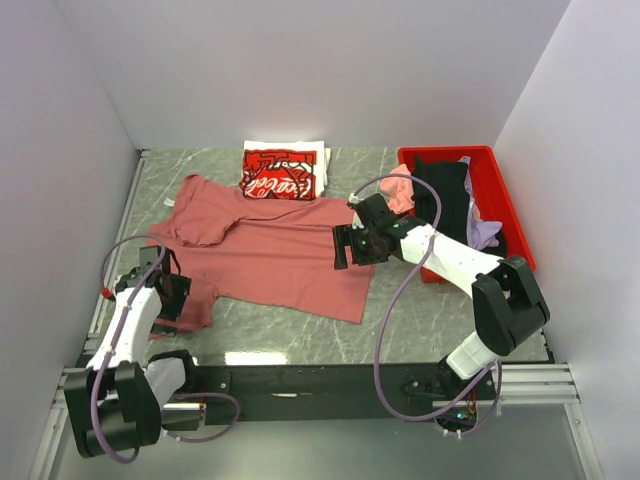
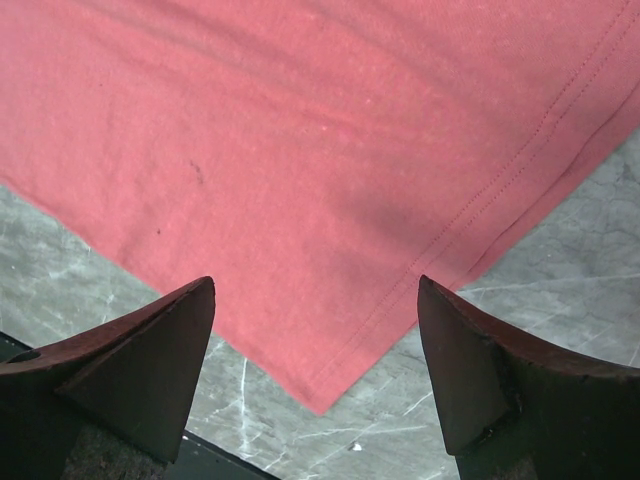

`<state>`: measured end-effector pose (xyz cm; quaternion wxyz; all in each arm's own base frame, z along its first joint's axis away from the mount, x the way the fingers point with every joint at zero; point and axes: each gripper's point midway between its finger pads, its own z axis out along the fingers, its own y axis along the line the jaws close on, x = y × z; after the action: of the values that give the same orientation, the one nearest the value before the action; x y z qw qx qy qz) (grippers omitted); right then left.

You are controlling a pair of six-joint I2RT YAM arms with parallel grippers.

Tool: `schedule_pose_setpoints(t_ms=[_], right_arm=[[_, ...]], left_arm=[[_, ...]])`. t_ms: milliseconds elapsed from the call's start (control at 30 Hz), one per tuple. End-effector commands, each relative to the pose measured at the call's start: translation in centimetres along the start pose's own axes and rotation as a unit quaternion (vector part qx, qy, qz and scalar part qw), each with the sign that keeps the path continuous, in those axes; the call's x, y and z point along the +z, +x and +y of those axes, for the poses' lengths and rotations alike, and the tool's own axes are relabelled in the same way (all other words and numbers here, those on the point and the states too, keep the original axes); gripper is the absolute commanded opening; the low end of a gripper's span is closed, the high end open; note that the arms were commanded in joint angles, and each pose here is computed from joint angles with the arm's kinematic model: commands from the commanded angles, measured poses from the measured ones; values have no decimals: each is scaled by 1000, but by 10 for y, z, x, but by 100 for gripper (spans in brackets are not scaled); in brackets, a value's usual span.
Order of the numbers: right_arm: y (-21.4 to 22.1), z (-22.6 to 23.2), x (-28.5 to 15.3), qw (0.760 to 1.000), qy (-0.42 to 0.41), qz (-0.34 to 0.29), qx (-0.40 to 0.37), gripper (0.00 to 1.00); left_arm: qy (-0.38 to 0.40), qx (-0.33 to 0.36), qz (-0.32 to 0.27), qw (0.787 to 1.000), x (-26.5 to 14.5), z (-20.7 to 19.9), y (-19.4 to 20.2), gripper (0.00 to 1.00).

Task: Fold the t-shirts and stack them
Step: Fold the tshirt

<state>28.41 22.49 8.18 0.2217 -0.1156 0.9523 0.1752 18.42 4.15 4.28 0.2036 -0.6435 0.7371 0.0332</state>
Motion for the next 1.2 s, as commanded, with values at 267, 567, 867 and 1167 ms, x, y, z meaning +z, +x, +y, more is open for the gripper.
schedule_pose_setpoints(t_ms=[267, 567, 867, 1167], right_arm=[[-7, 7, 2, 1000, -15, -6, -4, 88], [6, 9, 2, 1000, -12, 2, -22, 88], [68, 40, -7, 985, 5, 47, -168, 86], [126, 43, 10, 976, 46, 110, -182, 80]], left_arm=[[-37, -45, -9, 998, 18, 15, 6, 93], [-42, -32, -21, 998, 34, 15, 4, 33], [-29, -35, -23, 999, 25, 14, 2, 1], [73, -83, -44, 993, -1, 5, -5, 1]])
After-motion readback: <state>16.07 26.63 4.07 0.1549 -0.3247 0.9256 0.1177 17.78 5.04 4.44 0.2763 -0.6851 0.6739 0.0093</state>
